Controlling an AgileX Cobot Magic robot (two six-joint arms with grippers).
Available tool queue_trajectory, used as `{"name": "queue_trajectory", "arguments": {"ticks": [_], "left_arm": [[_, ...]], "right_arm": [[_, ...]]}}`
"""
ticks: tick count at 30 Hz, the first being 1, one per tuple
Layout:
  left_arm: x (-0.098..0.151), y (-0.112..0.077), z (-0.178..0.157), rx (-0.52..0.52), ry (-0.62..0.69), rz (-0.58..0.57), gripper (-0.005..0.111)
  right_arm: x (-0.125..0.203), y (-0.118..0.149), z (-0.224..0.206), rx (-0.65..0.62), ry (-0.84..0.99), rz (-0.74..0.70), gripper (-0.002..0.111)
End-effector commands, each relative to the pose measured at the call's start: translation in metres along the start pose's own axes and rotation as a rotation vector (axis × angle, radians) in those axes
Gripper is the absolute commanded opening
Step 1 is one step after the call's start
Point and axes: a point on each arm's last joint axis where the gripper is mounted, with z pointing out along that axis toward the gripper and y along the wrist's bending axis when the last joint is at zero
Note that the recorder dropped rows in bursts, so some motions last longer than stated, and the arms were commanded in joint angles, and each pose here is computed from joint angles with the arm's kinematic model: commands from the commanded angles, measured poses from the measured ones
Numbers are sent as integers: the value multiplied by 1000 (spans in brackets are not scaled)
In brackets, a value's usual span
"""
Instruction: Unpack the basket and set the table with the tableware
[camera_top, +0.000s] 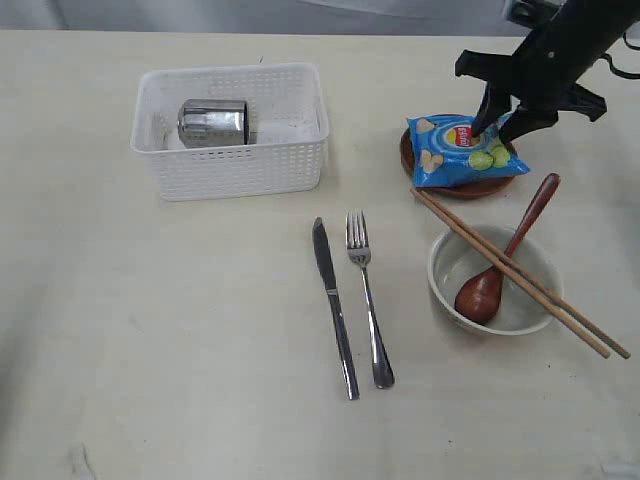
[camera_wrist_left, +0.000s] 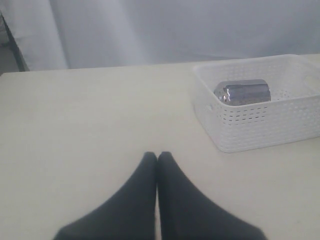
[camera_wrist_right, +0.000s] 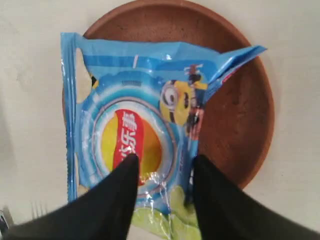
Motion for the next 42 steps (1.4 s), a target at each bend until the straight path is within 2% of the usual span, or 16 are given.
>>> {"name": "queue_trajectory", "arguments": {"ticks": [1, 6, 9, 12, 15, 17, 21, 24, 29, 33, 37, 42], "left_arm": [[0, 0, 0, 8, -12, 1, 0], [0, 0, 0, 8, -12, 1, 0], [0, 0, 0, 8, -12, 1, 0], [0, 0, 0, 8, -12, 1, 0], [0, 0, 0, 8, -12, 1, 0], [0, 0, 0, 8, -12, 1, 0], [0, 0, 0, 8, -12, 1, 0], [0, 0, 0, 8, -12, 1, 0], [0, 0, 0, 8, -12, 1, 0], [0, 0, 0, 8, -12, 1, 0], [0, 0, 0, 8, -12, 1, 0], [0, 0, 0, 8, -12, 1, 0]], "right_arm": [[-1, 1, -5, -2, -6, -5, 54], [-8, 7, -30, 17, -45, -47, 53], [-13, 18, -52, -18, -72, -87, 53], [-13, 46, -70, -136, -57, -162, 54], [-9, 83, -80, -306, -48, -214, 62], [-5, 111, -81, -401, -59, -238, 63], [4, 159, -60, -453, -56, -303, 63], [13, 190, -29, -466, -12, -322, 63], [24, 225, 17, -532, 72, -309, 63], [22, 239, 42, -545, 79, -320, 63], [12, 244, 45, -544, 19, -317, 63], [2, 239, 53, -449, -67, -283, 63]]}}
